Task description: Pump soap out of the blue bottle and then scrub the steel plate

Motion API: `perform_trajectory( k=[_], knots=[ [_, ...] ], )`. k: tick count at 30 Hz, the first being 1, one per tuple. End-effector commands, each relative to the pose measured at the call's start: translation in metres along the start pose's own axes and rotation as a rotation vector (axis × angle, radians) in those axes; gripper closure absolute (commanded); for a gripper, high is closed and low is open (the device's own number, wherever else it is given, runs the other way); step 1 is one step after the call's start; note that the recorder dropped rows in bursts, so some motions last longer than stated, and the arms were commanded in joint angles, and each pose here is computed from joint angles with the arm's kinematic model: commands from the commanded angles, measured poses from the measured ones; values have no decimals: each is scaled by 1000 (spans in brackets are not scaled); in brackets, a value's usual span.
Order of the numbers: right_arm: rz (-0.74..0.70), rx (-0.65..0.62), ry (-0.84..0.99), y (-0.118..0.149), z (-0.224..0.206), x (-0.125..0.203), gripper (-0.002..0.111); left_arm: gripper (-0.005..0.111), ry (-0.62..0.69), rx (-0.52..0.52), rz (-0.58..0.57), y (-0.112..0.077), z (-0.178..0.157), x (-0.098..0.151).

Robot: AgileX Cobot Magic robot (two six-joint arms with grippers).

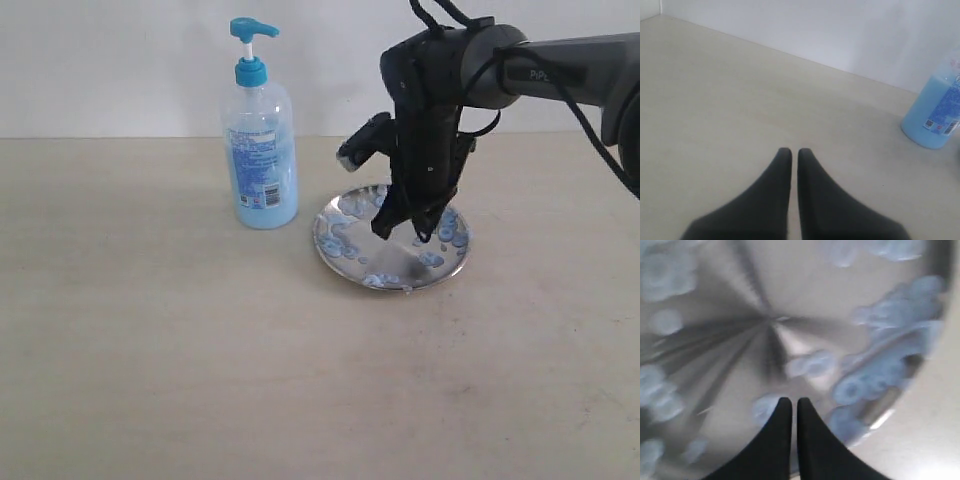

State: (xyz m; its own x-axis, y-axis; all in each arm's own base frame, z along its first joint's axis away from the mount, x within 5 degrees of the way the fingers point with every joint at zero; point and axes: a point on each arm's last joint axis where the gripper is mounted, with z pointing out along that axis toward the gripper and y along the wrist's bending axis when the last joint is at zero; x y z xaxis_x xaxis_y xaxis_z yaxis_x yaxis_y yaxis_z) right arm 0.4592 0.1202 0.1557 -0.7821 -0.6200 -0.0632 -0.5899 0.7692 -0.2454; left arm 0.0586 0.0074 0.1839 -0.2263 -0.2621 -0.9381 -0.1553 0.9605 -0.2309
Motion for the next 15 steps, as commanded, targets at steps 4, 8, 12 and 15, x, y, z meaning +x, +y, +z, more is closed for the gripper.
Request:
perform_trajectory(
  k=[4,8,12,15],
  knots=[
    [415,-117,-157,5,-2,-15,109,103,-7,5,2,0,0,-1],
    [-65,-155,86,14,-1,8,109,103,-7,5,2,0,0,-1],
    [38,123,-10,-15,0,1,109,103,-7,5,4,0,0,-1],
    [358,130,-168,-20,-13,-12,109,103,-7,5,4,0,0,-1]
  ],
)
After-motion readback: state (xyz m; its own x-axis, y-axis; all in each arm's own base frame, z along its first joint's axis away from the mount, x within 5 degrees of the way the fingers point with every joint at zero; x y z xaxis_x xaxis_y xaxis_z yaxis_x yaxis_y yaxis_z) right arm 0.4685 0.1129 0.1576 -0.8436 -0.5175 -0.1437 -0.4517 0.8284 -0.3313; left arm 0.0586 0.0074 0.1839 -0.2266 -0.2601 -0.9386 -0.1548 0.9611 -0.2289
